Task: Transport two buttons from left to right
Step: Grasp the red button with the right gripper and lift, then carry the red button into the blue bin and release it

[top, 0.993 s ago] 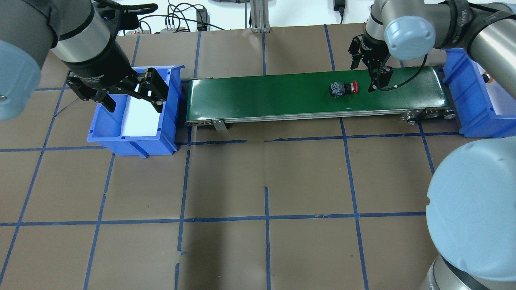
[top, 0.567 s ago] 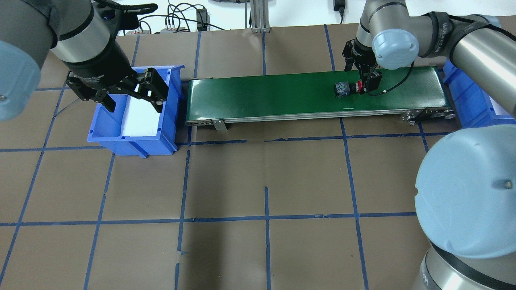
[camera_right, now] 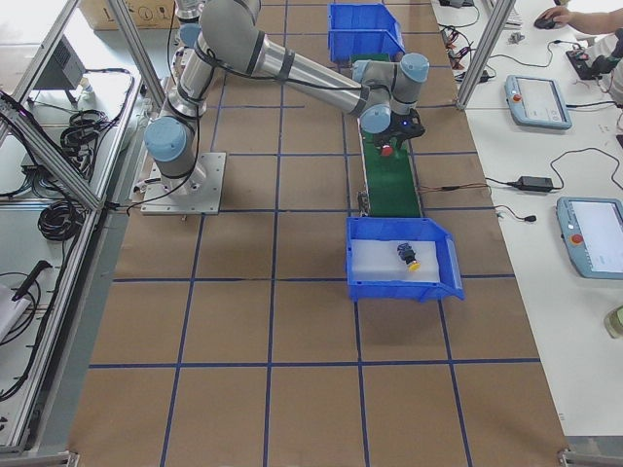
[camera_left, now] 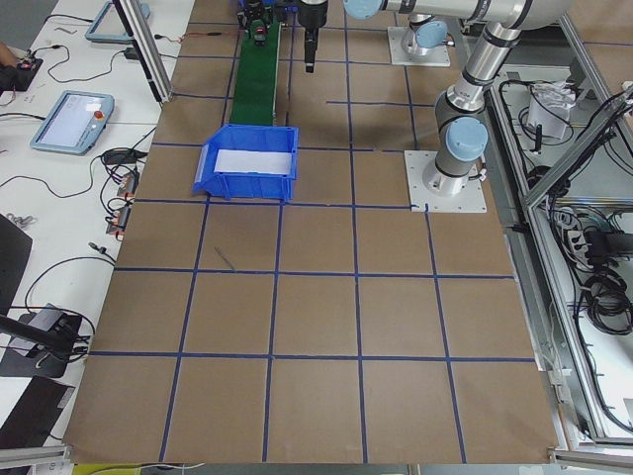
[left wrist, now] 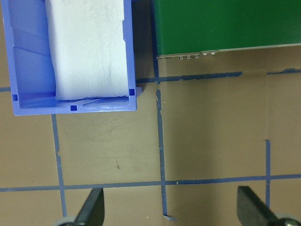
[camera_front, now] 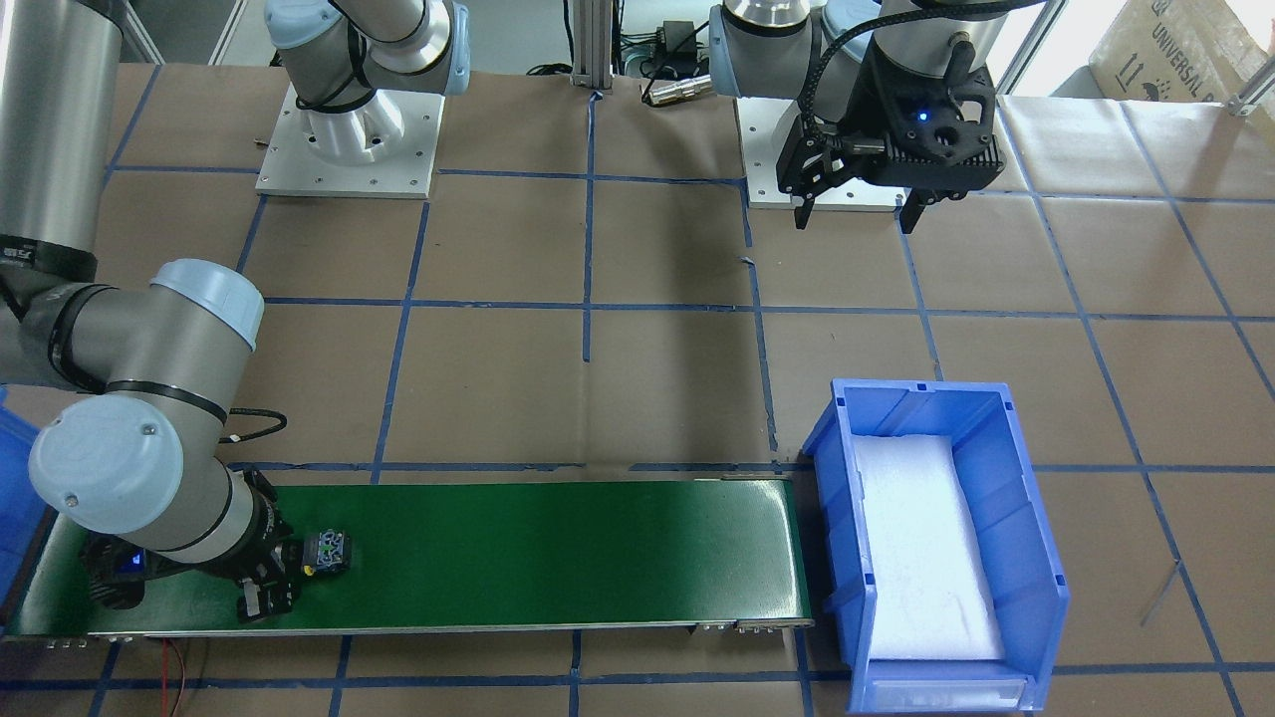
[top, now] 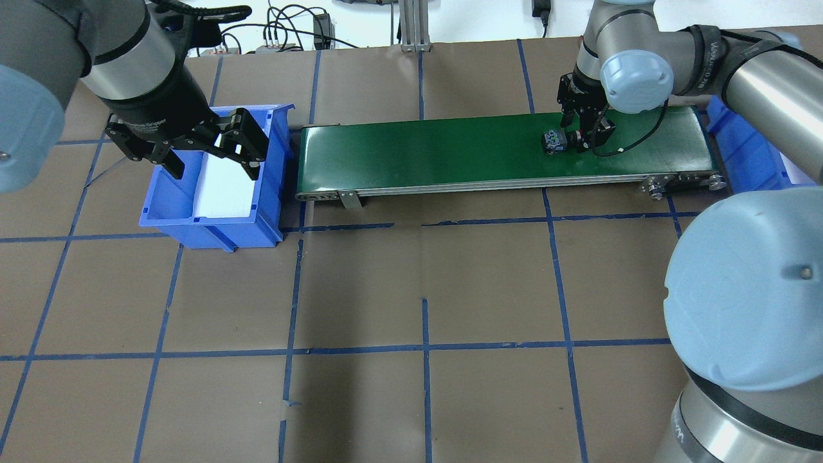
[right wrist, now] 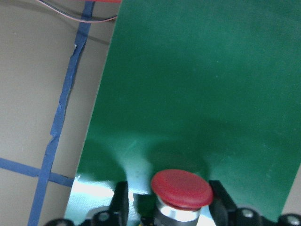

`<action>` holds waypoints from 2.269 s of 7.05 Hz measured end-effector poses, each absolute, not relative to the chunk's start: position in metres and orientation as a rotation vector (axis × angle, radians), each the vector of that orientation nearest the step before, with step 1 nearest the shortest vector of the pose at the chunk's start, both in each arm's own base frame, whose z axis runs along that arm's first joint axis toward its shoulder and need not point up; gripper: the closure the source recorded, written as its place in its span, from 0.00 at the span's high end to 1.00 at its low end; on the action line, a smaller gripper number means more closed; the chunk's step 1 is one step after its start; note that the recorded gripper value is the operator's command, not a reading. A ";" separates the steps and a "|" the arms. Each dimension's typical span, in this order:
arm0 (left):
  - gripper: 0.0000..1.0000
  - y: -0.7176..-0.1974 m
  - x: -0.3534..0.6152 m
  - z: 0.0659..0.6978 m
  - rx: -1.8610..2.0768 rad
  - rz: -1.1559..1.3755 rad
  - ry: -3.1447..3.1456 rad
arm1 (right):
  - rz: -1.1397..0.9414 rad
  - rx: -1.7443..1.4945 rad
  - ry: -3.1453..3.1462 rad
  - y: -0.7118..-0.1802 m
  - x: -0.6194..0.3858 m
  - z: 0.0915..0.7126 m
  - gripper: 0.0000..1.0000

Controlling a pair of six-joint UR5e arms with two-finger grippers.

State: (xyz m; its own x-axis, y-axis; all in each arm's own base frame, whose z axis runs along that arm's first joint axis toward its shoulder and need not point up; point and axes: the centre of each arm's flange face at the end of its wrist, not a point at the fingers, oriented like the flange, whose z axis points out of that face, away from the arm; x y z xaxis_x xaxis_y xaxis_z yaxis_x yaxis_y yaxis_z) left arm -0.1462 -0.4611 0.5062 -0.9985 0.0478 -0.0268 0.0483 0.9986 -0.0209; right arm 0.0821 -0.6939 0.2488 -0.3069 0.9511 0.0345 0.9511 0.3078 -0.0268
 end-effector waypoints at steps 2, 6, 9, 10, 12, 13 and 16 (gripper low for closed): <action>1.00 -0.461 -0.146 0.506 0.075 -0.032 3.114 | 0.004 -1.838 -2.497 -0.694 0.080 0.251 0.27; 1.00 -0.461 -0.146 0.506 0.075 -0.032 3.114 | 0.061 -1.818 -2.548 -0.688 0.075 0.302 0.23; 1.00 -0.461 -0.146 0.506 0.075 -0.032 3.114 | 0.108 -1.694 -2.646 -0.663 0.009 0.376 0.24; 1.00 -0.461 -0.146 0.506 0.075 -0.032 3.114 | 0.096 -1.626 -2.691 -0.655 -0.034 0.389 0.25; 1.00 -0.461 -0.146 0.506 0.075 -0.031 3.114 | 0.054 -1.472 -2.794 -0.640 -0.120 0.407 0.26; 1.00 -0.461 -0.146 0.506 0.075 -0.031 3.114 | 0.051 -1.372 -2.841 -0.634 -0.160 0.419 0.26; 1.00 -0.461 -0.146 0.506 0.075 -0.030 3.114 | -0.003 -1.192 -2.928 -0.629 -0.258 0.395 0.28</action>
